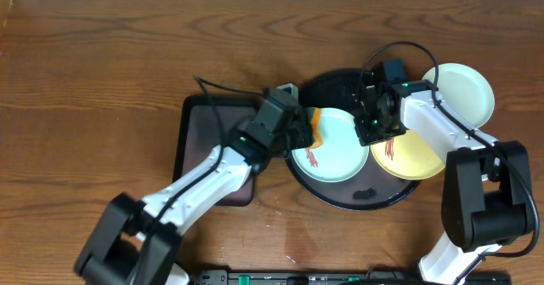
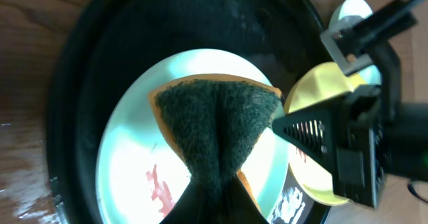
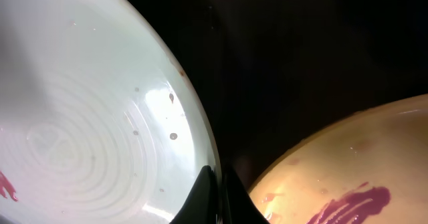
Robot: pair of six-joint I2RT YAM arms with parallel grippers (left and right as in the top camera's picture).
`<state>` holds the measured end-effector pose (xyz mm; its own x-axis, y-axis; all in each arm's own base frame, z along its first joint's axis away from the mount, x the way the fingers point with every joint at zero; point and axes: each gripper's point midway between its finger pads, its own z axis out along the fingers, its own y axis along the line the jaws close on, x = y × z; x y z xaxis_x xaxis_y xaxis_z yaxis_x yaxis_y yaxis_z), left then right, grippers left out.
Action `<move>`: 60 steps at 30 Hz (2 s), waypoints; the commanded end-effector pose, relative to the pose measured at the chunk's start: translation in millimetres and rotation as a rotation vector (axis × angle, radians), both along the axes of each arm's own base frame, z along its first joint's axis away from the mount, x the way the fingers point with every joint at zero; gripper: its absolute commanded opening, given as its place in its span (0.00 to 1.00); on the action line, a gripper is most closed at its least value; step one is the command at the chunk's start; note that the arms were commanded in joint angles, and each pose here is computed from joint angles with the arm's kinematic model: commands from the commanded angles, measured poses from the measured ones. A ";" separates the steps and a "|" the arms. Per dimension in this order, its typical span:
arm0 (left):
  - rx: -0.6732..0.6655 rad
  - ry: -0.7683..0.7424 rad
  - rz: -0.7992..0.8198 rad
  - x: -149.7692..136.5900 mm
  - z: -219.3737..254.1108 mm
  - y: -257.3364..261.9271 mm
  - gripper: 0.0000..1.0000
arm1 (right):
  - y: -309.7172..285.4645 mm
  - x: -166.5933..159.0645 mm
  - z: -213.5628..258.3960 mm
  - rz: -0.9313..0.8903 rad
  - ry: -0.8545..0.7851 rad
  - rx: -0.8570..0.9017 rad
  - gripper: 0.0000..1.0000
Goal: Clean dirty plates on tray and stack at the side
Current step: 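Carry the sponge with the left gripper onto the green plate, then scrub the green plate with the sponge while the right gripper holds it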
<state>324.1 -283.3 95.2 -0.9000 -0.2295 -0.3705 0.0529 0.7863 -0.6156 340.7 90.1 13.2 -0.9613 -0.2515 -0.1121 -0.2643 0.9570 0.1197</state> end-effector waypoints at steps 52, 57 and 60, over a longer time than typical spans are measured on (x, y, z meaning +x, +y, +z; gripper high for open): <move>0.424 -0.024 0.413 -5.7 -79.0 50.7 0.07 | -0.3 3.4 2.8 -0.042 -0.025 -0.011 0.01; 0.420 -0.091 0.461 -2.8 -41.9 63.1 0.08 | -0.2 3.6 2.8 -0.042 -0.026 -0.011 0.01; 0.328 -0.104 0.441 0.4 -27.9 47.1 0.08 | -0.1 3.7 2.8 -0.042 -0.026 -0.011 0.01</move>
<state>317.1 -238.7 51.7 -0.7354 -0.4248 -0.5279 -0.2895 0.9014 -0.3219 342.8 97.2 12.7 -0.9646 -0.2317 -0.1263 -0.2478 0.9598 0.1318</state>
